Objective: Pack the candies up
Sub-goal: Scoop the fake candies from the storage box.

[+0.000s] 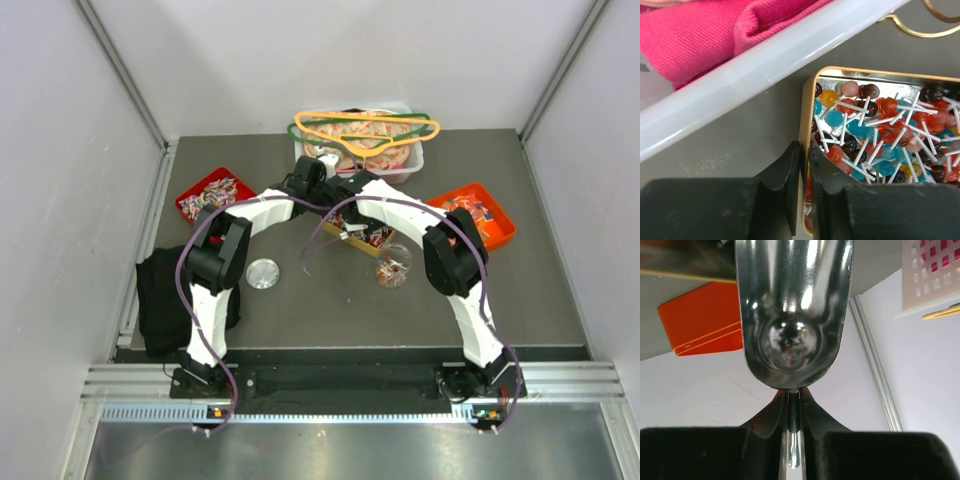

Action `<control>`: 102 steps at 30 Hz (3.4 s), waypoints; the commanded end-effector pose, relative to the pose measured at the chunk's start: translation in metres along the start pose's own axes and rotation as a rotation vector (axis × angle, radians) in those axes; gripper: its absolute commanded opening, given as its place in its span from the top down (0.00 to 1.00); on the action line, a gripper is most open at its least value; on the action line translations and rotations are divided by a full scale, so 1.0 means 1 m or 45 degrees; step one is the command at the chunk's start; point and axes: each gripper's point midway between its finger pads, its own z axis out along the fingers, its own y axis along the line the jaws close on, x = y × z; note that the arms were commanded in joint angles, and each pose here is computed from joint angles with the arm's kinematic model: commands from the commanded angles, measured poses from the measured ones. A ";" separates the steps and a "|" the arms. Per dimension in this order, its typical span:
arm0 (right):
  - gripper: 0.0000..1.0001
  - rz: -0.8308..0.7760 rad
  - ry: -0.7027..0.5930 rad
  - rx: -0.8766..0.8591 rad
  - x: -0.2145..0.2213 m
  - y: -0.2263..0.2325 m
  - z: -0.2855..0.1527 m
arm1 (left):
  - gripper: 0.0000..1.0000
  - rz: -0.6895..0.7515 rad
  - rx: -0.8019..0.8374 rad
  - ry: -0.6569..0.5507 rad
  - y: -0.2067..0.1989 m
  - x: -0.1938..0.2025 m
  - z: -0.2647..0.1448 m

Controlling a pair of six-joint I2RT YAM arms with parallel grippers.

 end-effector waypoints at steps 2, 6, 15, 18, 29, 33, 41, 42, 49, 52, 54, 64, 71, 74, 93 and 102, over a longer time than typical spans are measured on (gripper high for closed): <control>1.00 -0.036 0.018 0.020 -0.013 -0.005 -0.008 | 0.90 -0.019 -0.094 -0.055 0.006 -0.016 -0.012; 1.00 -0.057 0.005 0.032 -0.028 -0.007 -0.006 | 0.98 -0.031 -0.094 -0.053 0.003 -0.015 -0.015; 1.00 -0.088 -0.048 0.078 -0.066 -0.013 0.000 | 1.00 -0.041 -0.093 -0.069 0.002 -0.020 -0.020; 1.00 -0.084 -0.064 0.093 -0.078 -0.014 0.003 | 1.00 -0.046 -0.088 -0.069 0.000 -0.019 -0.020; 1.00 -0.011 -0.169 0.179 -0.121 -0.027 0.004 | 1.00 -0.046 -0.084 -0.068 0.000 -0.018 -0.021; 1.00 0.021 -0.228 0.176 -0.139 -0.026 0.002 | 1.00 -0.046 -0.084 -0.066 0.000 -0.017 -0.022; 1.00 0.040 -0.363 0.179 -0.164 -0.017 -0.003 | 1.00 -0.041 -0.087 -0.074 0.000 -0.019 -0.024; 1.00 0.049 -0.378 0.177 -0.167 -0.017 -0.003 | 1.00 -0.042 -0.086 -0.076 0.000 -0.019 -0.024; 1.00 0.116 -0.458 0.188 -0.183 -0.017 0.000 | 1.00 -0.043 -0.079 -0.073 -0.001 -0.018 -0.024; 1.00 0.144 -0.489 0.196 -0.188 -0.020 -0.001 | 1.00 -0.039 -0.083 -0.075 -0.001 -0.019 -0.024; 1.00 0.185 -0.526 0.209 -0.194 -0.024 -0.003 | 1.00 -0.040 -0.082 -0.077 0.000 -0.020 -0.024; 1.00 0.330 -0.695 0.180 -0.213 -0.030 -0.015 | 1.00 -0.043 -0.074 -0.068 -0.002 -0.019 -0.021; 1.00 0.480 -0.826 0.176 -0.217 -0.037 -0.029 | 1.00 -0.042 -0.073 -0.060 -0.002 -0.016 -0.021; 1.00 0.537 -0.871 0.199 -0.214 -0.043 -0.034 | 1.00 -0.039 -0.078 -0.053 -0.001 -0.014 -0.021; 1.00 0.738 -0.928 0.213 -0.159 -0.064 -0.038 | 1.00 -0.140 -0.028 -0.011 0.020 -0.007 -0.013; 1.00 0.813 -0.985 0.225 -0.154 -0.071 -0.041 | 1.00 -0.141 -0.001 -0.015 0.022 -0.008 -0.016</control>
